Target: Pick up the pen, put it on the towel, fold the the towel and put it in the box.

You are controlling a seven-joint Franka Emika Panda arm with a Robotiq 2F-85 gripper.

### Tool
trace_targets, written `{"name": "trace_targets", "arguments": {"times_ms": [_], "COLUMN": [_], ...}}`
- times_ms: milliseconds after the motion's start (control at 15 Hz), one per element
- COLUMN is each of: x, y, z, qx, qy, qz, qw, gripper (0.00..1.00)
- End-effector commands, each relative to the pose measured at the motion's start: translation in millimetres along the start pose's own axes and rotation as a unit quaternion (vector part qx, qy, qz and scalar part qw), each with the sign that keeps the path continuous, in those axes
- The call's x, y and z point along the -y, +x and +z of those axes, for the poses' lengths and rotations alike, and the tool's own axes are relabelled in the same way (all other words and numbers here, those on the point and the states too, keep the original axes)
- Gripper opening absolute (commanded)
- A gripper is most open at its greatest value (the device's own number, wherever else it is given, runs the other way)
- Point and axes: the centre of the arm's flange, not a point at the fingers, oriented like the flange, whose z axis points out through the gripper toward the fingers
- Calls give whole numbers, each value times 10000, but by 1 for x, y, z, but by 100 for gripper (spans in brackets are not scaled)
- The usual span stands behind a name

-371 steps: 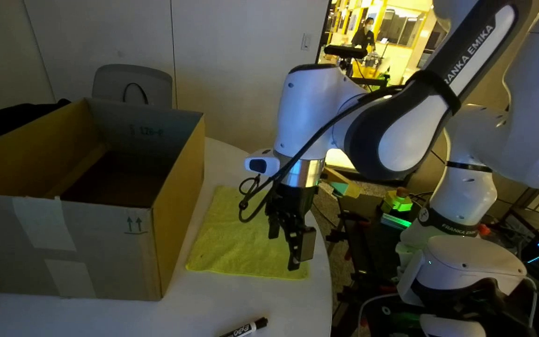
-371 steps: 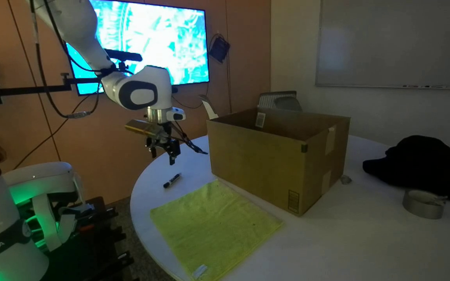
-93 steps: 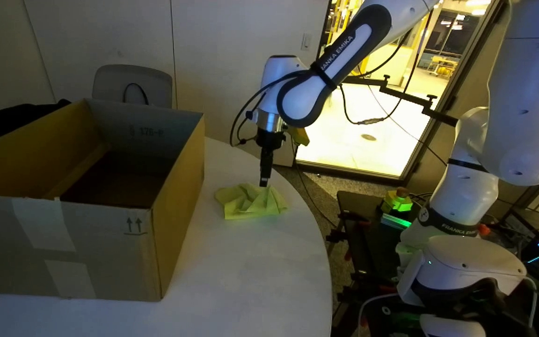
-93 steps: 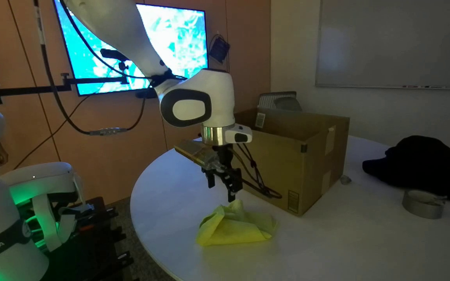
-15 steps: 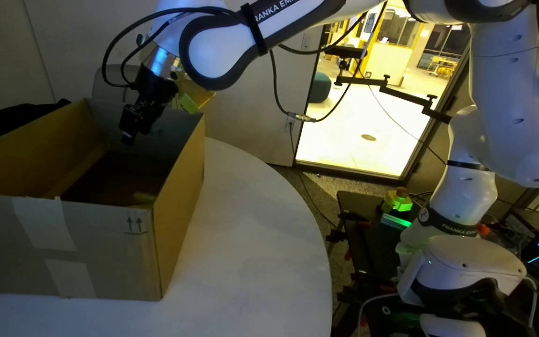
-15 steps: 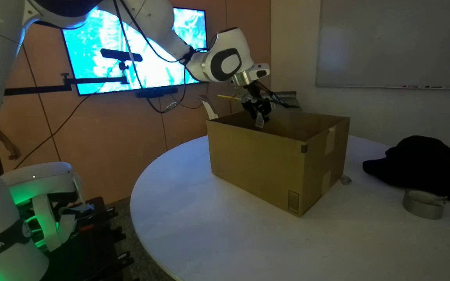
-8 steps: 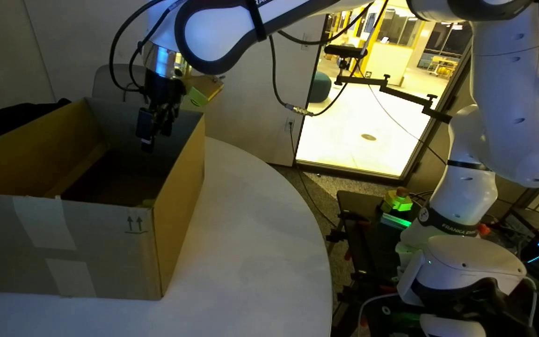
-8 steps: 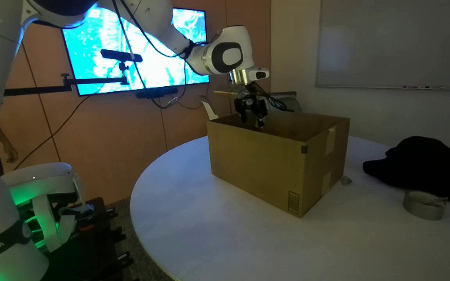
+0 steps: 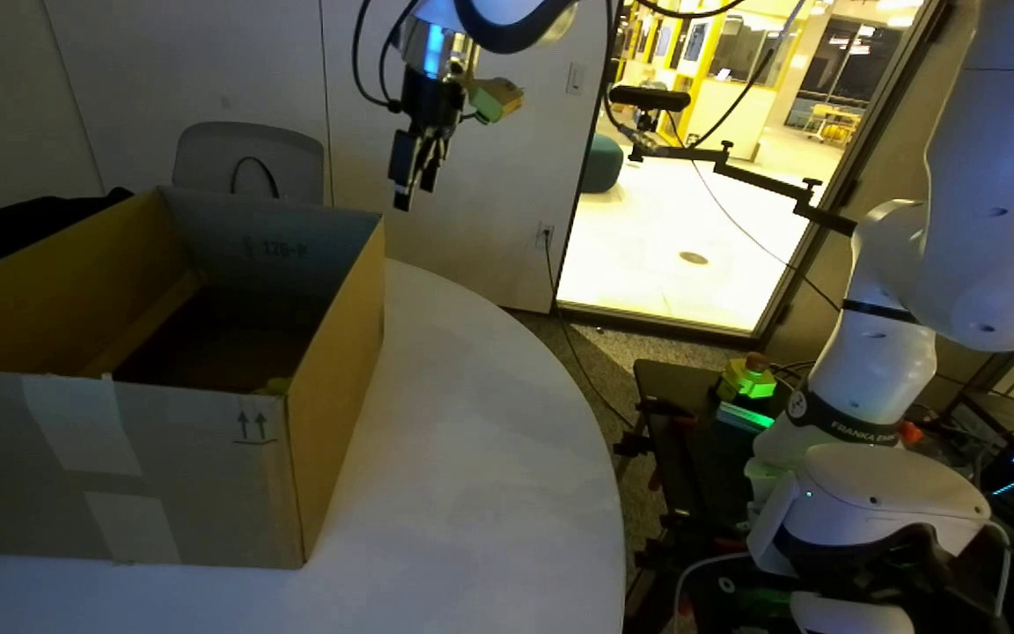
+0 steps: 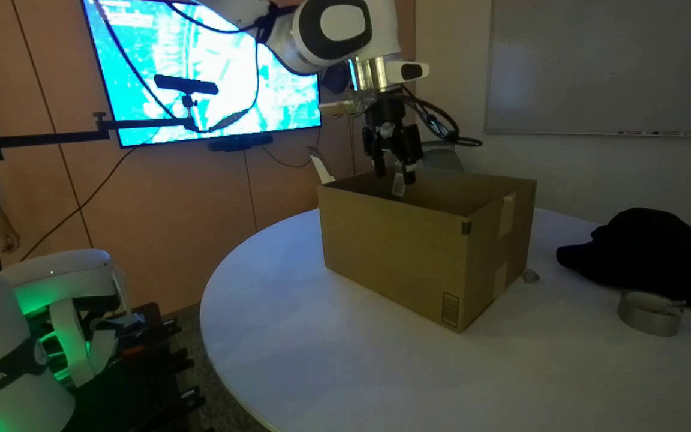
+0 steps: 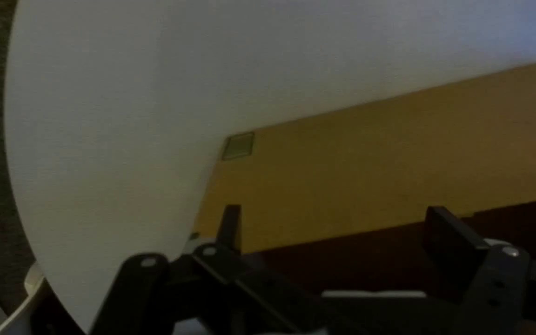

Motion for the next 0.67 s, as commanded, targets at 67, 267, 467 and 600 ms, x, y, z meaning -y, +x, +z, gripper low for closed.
{"name": "trace_targets", "arguments": {"times_ms": [67, 267, 467, 600], "x": [-59, -80, -83, -88], "y": [-86, -130, -157, -166], "z": [-58, -78, -86, -90], "qx": [655, 1204, 1467, 1508], "qy": [225, 522, 782, 861], "qz": [-390, -815, -1187, -1429], "qw": [9968, 9880, 9789, 9744], "gripper": [100, 100, 100, 100]}}
